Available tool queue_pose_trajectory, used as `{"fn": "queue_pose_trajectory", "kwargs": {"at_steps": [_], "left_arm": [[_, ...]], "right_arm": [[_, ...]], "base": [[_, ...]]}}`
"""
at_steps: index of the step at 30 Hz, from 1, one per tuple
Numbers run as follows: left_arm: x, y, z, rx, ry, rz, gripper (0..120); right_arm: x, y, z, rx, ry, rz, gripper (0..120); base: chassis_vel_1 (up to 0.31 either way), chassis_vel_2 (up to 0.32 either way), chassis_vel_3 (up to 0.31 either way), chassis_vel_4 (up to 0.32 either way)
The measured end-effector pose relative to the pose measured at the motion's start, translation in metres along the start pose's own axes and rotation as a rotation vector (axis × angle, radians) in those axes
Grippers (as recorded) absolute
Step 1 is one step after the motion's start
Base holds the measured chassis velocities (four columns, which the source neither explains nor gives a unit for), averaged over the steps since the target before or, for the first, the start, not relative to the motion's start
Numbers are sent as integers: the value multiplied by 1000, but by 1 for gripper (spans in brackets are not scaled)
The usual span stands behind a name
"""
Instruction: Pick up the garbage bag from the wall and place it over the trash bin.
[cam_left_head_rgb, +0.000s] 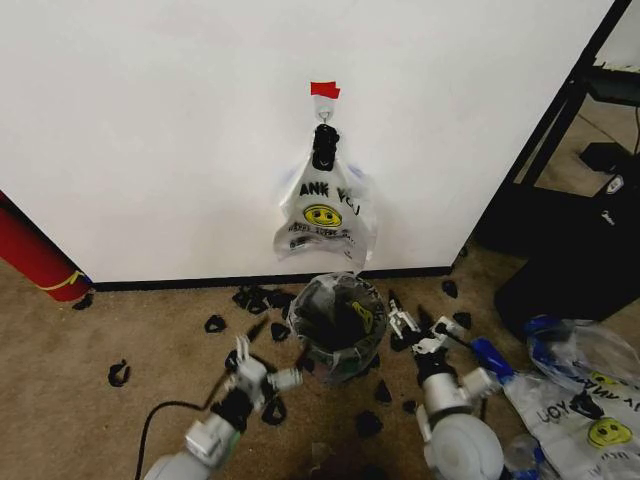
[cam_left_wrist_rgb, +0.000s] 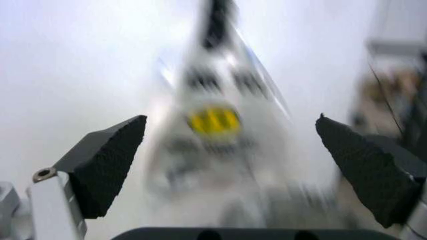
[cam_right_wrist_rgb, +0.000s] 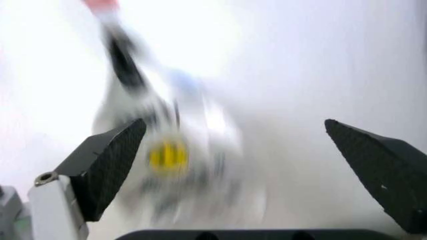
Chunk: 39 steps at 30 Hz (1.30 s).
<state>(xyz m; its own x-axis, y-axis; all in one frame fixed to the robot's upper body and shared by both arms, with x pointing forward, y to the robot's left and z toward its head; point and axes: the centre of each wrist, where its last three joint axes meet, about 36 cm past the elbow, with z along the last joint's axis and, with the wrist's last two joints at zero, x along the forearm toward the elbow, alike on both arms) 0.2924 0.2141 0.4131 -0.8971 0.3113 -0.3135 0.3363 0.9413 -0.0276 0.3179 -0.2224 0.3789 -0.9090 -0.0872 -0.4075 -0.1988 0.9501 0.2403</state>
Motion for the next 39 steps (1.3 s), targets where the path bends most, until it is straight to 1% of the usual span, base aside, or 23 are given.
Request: {"fn": "queue_pose_trajectory", "kwargs": {"at_steps": [2,3,4,5,6,7,9,11,13,15,19,26,34,39], "left_arm": [[-6,2,-11,27,-65,-56,100],[-7,4,-16,33,-113,-88,100],[-7,4,-16,33,-113,-88,100],[-7,5,-19,28,-144,-109,100],[-7,6,-21,24,-157,-118,100],[-5,8,-23,11,-184,-136,100],[-2,10,-21,-16,-213,-156,100],[1,9,-16,-24,-222,-180,100],[3,7,-16,-17,-222,-190,100],[3,2,-20,0,-228,-203,100],[2,-1,-26,1,-241,-200,100],[10,-11,-20,15,-250,-225,100],[15,-11,-22,-17,-248,-233,100],[17,-14,-23,-32,-239,-226,100]], "right_arm": [[1,-13,-4,162,-125,-26,100],[5,-18,-11,253,-171,-33,100],[5,-18,-11,253,-171,-33,100],[9,-18,-21,300,-187,-37,100],[12,-17,-23,309,-189,-38,100],[26,-12,-34,333,-175,-41,100],[42,-5,-43,357,-162,-50,100],[52,-1,-49,382,-160,-64,100],[54,2,-52,385,-159,-67,100],[57,8,-59,378,-153,-62,100],[57,10,-60,364,-143,-38,100],[62,5,-58,359,-123,-26,100],[63,7,-48,342,-122,-20,100],[68,3,-39,340,-113,-15,100]], "base": [[0,0,0,0],[0,0,0,0],[0,0,0,0],[0,0,0,0],[0,0,0,0],[0,0,0,0],[0,0,0,0],[0,0,0,0],[0,0,0,0],[0,0,0,0],[0,0,0,0],[0,0,0,0],[0,0,0,0],[0,0,0,0]]}}
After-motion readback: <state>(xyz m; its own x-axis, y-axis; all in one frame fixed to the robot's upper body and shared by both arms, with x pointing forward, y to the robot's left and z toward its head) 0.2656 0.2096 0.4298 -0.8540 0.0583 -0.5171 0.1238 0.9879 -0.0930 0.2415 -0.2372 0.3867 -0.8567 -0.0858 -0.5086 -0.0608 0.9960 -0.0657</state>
